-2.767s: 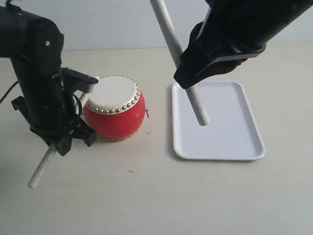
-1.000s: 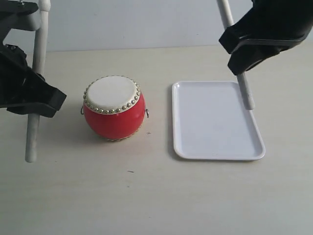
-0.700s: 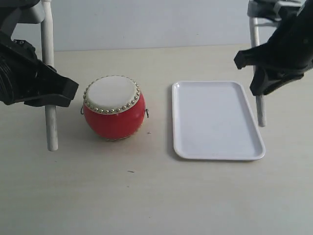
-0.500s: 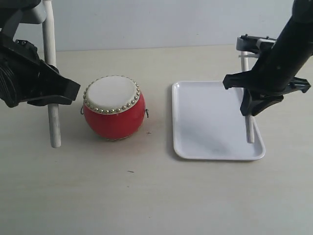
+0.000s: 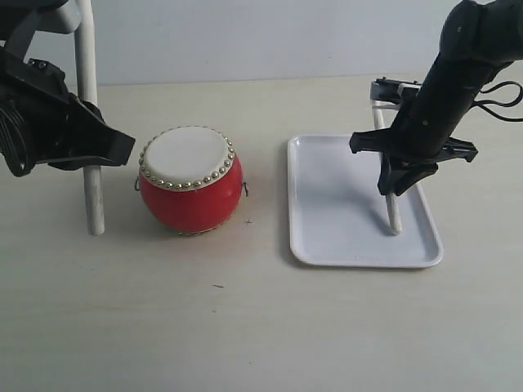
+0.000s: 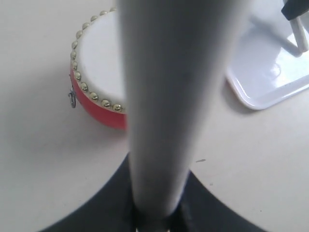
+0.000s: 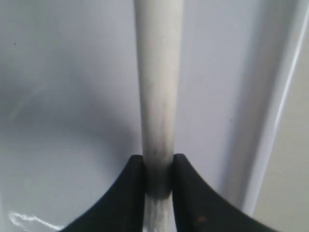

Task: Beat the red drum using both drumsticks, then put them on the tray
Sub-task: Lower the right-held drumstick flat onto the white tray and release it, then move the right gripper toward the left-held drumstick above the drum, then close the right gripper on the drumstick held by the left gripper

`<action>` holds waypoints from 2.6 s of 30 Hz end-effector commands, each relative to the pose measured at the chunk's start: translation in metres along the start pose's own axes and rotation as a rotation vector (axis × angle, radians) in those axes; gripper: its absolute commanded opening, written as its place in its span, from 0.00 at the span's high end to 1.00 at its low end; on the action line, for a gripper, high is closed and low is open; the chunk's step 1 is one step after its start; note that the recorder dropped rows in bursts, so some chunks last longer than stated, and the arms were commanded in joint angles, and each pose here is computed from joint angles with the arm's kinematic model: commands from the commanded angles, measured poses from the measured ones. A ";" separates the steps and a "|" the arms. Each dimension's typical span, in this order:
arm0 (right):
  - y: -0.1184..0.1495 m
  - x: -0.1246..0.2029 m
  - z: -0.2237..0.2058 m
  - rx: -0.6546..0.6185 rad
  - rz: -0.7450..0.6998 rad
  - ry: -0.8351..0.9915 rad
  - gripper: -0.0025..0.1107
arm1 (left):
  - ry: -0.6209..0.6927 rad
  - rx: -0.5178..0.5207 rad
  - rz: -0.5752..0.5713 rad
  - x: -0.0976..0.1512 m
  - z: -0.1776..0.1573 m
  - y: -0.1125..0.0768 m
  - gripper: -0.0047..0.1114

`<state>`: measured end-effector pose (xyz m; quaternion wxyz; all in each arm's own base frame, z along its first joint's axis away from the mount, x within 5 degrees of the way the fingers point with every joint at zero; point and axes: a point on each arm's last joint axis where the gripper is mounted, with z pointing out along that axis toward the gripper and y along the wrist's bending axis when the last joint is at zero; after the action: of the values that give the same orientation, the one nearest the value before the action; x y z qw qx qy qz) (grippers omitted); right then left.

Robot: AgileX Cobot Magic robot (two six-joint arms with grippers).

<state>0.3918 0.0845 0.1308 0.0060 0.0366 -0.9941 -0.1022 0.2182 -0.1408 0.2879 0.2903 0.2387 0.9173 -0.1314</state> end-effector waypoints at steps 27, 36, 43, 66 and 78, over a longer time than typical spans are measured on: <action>-0.005 0.012 0.012 0.015 0.023 0.135 0.55 | -0.032 0.006 0.004 -0.001 -0.002 -0.001 0.96; 0.023 0.023 -0.046 -0.188 -0.181 0.030 0.50 | -0.089 0.007 0.027 -0.006 -0.002 -0.001 0.96; 0.061 0.051 -0.092 -0.578 -0.428 -0.293 0.50 | -0.152 0.083 -0.015 -0.013 -0.004 -0.001 0.96; 0.152 0.146 -0.101 -0.598 -0.979 -0.650 0.50 | -0.244 0.540 -0.273 -0.033 0.027 0.005 0.96; 0.182 0.151 -0.093 -0.420 -0.923 -0.787 0.50 | -0.211 0.632 -0.272 -0.031 0.023 -0.003 0.96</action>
<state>0.2287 0.2333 0.2577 -0.3886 0.4345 -0.7579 -0.2929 0.2524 -0.1623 0.2868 0.2827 0.1751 0.8247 -0.4574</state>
